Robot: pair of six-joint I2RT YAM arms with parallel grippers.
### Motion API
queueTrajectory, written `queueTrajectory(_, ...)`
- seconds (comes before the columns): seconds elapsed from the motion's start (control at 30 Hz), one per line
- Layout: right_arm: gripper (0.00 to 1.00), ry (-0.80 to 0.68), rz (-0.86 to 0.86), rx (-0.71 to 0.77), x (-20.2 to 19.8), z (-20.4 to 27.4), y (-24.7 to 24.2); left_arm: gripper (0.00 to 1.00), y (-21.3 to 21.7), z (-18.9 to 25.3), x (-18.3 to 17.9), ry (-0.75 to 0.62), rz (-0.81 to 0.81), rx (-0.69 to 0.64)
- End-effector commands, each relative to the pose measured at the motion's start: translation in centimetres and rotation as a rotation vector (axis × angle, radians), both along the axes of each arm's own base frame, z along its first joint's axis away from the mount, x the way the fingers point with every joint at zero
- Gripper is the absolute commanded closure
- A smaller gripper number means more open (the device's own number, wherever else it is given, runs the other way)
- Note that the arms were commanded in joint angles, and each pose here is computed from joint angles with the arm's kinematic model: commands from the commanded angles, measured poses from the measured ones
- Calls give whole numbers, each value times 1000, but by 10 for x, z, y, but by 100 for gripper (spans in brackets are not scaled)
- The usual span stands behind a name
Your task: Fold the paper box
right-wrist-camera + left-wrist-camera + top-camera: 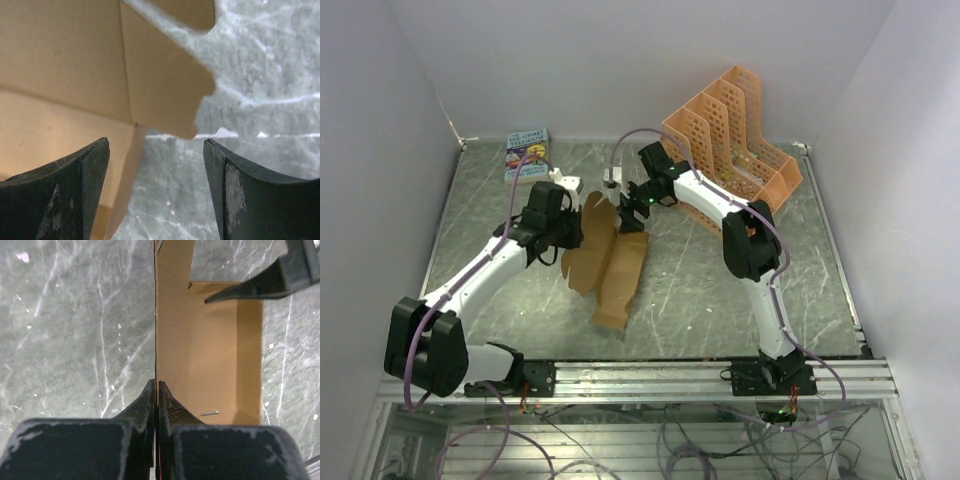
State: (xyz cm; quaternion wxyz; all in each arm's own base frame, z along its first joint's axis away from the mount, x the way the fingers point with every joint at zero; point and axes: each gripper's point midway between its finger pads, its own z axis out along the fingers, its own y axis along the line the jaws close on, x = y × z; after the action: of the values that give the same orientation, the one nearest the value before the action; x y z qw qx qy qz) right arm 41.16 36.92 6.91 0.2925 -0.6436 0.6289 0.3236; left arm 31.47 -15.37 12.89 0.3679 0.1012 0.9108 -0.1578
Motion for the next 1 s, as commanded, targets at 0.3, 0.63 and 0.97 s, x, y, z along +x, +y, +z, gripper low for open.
queueTrajectory(0.3,38,-5,-225,-52,-21,5,-39,91,-11,35,26,-64,-99,34)
queueTrajectory(0.63,45,-4,-281,-38,-8,-5,-25,90,-23,37,27,-45,-171,11)
queueTrajectory(0.97,57,-46,-296,-109,-13,-21,-32,90,-26,38,29,-41,-184,7)
